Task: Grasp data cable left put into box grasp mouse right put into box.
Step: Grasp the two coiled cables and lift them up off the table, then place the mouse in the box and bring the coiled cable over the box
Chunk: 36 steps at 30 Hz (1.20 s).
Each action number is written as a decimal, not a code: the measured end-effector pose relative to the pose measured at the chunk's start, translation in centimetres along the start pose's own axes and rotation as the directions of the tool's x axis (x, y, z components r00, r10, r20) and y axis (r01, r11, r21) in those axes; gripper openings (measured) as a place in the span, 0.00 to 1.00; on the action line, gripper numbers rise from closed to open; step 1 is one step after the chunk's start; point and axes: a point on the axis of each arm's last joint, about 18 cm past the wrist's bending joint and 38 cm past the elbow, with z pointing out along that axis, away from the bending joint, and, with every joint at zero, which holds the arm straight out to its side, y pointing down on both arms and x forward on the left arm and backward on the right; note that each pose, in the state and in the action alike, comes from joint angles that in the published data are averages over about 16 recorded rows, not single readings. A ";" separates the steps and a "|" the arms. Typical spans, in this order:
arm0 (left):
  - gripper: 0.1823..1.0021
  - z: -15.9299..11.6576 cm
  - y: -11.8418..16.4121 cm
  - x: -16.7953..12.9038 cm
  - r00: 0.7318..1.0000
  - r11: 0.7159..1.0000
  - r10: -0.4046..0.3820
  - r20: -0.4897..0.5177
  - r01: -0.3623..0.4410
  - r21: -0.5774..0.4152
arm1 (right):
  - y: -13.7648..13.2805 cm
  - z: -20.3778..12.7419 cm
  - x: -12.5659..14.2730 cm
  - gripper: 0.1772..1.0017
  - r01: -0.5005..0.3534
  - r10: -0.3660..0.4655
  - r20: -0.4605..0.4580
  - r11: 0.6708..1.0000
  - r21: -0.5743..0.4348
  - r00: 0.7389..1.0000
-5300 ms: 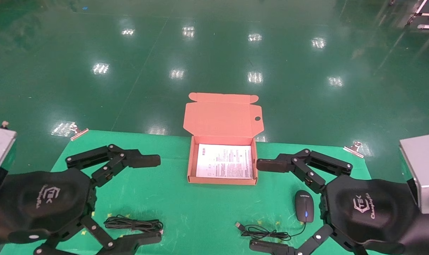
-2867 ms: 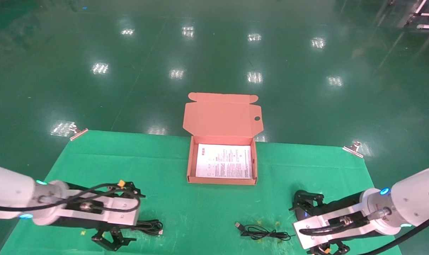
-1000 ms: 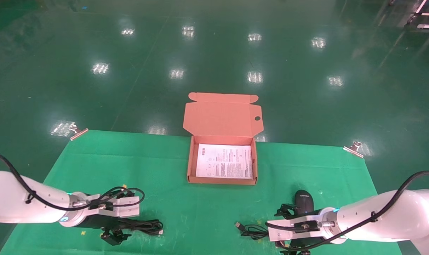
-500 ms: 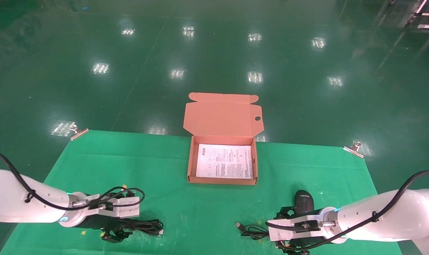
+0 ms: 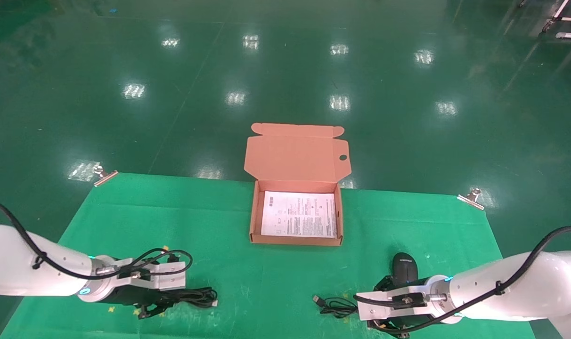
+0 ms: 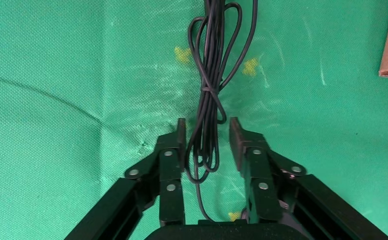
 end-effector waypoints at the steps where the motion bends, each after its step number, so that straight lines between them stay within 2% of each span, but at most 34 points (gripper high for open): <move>1: 0.47 0.0 0.0 0.0 1.000 1.000 0.000 0.000 0.000 0.000 | 0.0 0.0 0.0 0.42 0.000 0.000 0.000 1.000 0.000 1.000; 4: 0.38 0.0 0.0 0.0 1.000 1.000 0.000 -0.001 0.000 0.000 | 0.0 0.0 0.0 0.32 0.000 0.000 0.000 1.000 0.000 1.000; 12: 0.19 0.0 0.0 0.0 1.000 1.000 0.000 -0.001 0.000 0.001 | 0.0 0.0 0.0 0.16 -0.001 0.001 -0.001 1.000 0.000 1.000; 18: 0.11 -0.5 0.1 -0.3 1.000 1.000 0.018 0.013 -0.018 0.003 | 0.6 -1.3 0.8 0.08 -0.022 0.022 -0.027 1.000 0.002 0.999; 24: 0.09 -2.6 0.5 -1.7 0.996 0.998 0.055 0.073 -0.056 0.011 | 2.2 -5.0 3.0 0.05 -0.073 0.074 -0.120 0.997 0.008 0.990; 29: 0.09 -5.5 0.4 -3.7 0.981 0.995 0.091 0.170 -0.096 0.020 | 3.1 -9.8 6.2 0.04 -0.104 0.107 -0.257 0.994 0.026 0.961; 36: 0.09 -10.1 -1.3 -7.2 0.931 0.990 0.112 0.348 -0.136 0.044 | 1.6 -15.7 11.5 0.04 -0.074 0.106 -0.457 0.993 0.088 0.883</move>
